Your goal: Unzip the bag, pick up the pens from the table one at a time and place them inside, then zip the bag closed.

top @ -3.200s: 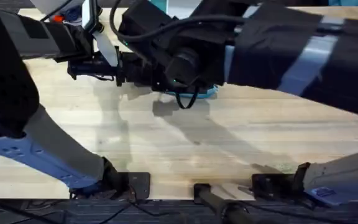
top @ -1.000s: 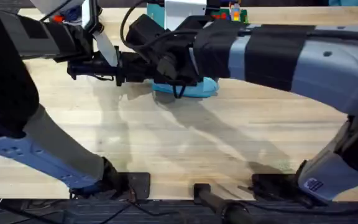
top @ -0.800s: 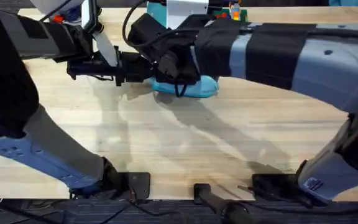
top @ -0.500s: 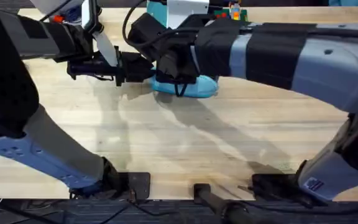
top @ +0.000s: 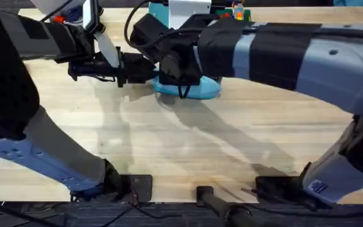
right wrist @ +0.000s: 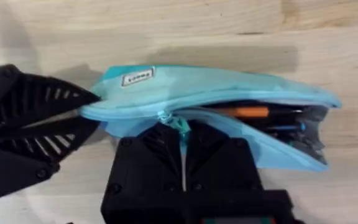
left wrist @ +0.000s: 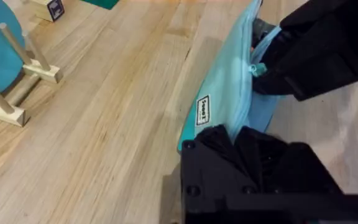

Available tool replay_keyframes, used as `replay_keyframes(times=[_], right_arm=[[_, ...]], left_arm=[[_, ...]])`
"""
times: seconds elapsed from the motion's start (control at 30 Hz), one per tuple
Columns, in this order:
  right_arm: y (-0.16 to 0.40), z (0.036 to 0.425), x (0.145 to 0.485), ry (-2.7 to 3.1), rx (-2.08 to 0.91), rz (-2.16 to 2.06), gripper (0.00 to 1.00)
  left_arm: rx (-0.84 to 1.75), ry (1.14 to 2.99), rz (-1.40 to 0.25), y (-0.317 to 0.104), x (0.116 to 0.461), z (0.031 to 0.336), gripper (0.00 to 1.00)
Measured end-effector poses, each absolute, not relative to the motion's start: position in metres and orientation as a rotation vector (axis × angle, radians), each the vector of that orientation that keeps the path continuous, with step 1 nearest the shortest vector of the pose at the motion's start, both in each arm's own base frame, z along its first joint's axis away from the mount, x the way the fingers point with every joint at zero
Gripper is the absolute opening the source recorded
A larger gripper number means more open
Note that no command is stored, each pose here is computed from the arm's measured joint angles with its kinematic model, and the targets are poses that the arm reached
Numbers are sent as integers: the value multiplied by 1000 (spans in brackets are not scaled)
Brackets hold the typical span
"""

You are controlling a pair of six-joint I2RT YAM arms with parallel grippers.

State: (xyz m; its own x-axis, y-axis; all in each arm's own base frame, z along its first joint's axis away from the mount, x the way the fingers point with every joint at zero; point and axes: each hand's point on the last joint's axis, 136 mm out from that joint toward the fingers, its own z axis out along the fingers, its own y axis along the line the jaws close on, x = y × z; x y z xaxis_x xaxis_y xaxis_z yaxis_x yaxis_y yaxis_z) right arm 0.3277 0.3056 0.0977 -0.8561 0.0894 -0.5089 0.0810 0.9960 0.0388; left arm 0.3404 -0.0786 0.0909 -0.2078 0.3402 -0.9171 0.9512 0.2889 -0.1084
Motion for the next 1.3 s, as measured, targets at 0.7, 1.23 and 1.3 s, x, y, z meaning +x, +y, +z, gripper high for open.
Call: replay_keyframes(times=[0.7, 1.23, 1.3], right_arm=[[309, 135, 323, 2641, -124, -33, 31], [316, 151, 312, 2719, -226, 38, 31], [315, 150, 313, 2729, -228, 47, 31]], left_arm=[[1177, 1713, -922, -79, 341, 92, 38], [1171, 1707, -938, -81, 339, 94, 39], [1171, 1707, -938, -81, 339, 94, 39]])
